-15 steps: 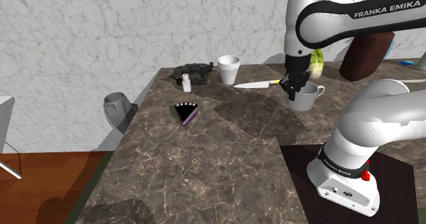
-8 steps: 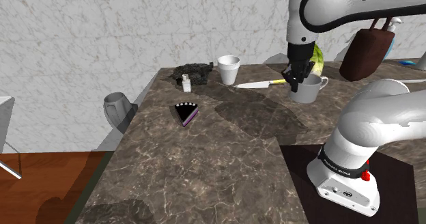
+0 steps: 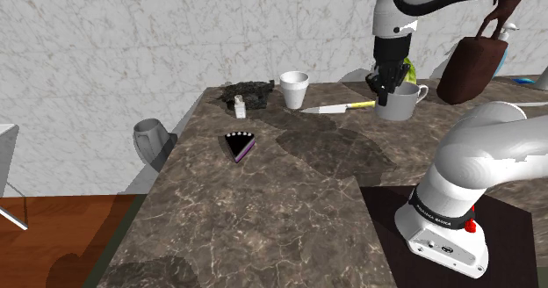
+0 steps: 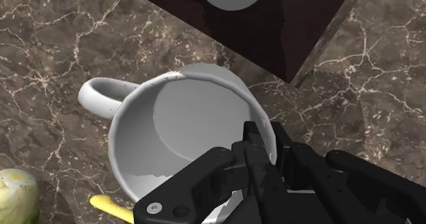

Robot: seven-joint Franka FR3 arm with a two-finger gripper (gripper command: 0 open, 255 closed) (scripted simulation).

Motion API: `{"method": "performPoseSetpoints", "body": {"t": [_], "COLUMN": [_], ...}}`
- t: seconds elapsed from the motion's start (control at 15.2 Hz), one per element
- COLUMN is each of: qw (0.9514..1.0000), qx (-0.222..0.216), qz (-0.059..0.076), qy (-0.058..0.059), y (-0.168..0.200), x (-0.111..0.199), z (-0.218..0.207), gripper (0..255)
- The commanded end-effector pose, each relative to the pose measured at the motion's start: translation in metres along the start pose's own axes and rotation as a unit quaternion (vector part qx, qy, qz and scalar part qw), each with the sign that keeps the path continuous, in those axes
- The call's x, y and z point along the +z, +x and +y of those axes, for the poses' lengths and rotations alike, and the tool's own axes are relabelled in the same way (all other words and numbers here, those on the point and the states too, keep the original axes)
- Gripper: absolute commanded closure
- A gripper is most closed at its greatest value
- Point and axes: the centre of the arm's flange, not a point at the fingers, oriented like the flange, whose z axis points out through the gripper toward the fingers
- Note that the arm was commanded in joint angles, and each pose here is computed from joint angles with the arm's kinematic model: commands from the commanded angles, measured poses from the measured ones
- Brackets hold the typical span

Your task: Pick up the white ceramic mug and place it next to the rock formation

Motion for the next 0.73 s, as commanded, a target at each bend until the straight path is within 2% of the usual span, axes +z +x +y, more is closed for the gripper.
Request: {"method": "performPoseSetpoints", "body": {"t": [0.0, 0.66], "qw": [1.0000, 1.0000], "qx": [0.000, 0.000], "qz": [0.000, 0.000], "qy": [0.000, 0.000], "y": [0.011, 0.119], "x": [-0.006, -0.026], "z": [-0.007, -0.079], "gripper": [255, 255]}}
